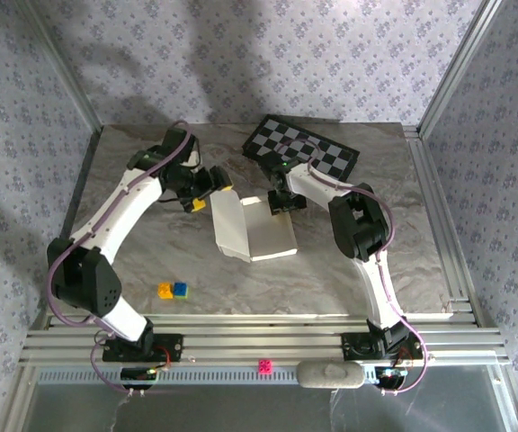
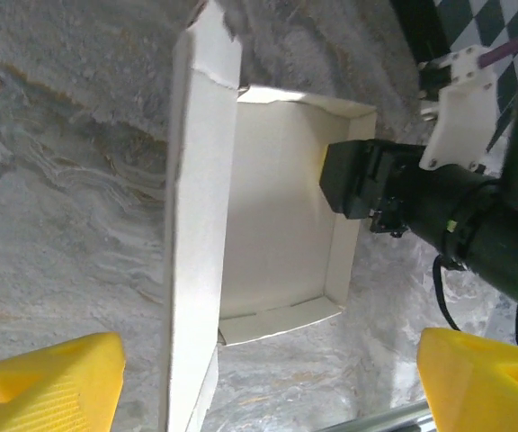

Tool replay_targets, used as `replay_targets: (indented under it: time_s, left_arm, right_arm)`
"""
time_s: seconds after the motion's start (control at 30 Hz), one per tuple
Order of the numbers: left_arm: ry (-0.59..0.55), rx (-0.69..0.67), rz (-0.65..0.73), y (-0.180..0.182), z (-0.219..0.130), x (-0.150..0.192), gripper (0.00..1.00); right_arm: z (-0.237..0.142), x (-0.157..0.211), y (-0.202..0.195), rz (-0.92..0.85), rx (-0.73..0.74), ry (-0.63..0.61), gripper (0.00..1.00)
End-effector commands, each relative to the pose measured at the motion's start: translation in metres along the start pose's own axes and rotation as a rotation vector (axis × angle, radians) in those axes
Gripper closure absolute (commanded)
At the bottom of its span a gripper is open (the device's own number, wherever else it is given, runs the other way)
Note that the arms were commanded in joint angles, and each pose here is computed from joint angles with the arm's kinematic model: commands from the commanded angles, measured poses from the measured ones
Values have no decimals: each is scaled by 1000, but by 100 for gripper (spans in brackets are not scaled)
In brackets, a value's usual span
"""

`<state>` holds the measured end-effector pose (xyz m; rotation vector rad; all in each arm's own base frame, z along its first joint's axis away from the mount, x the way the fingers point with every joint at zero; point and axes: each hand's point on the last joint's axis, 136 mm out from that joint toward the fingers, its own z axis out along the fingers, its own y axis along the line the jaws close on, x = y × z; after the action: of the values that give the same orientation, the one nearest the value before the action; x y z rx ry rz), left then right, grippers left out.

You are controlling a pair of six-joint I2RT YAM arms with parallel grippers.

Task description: Fold the paper box

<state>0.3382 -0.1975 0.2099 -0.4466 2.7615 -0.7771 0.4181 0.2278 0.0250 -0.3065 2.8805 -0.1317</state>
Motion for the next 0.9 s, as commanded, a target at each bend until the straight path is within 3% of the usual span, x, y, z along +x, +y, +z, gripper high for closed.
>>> replay_targets:
  time_s: [0.0, 0.17, 0.4, 0.6, 0.67, 0.8, 0.87]
  left_arm:
    - [34, -111, 60, 9, -1, 11, 16]
    - [57, -335, 205, 36, 5, 15, 19]
    - [7, -466, 327, 45, 13, 10, 36]
    - [5, -505, 422, 38, 30, 11, 77]
    - [7, -532, 464, 36, 33, 7, 96]
    - [-5, -575, 601, 25, 31, -7, 100]
    - [-18, -594, 726, 13, 28, -15, 100]
  right_arm:
    - [17, 32, -1, 9, 2, 118, 40]
    - [17, 32, 1, 15, -9, 117, 40]
    - [19, 33, 0, 26, -13, 126, 41]
    - [16, 33, -1, 51, -26, 137, 41]
    - [7, 27, -2, 75, -46, 119, 41]
    - [-32, 5, -6, 162, -106, 18, 40]
    - [-67, -14, -9, 208, -173, -103, 38]
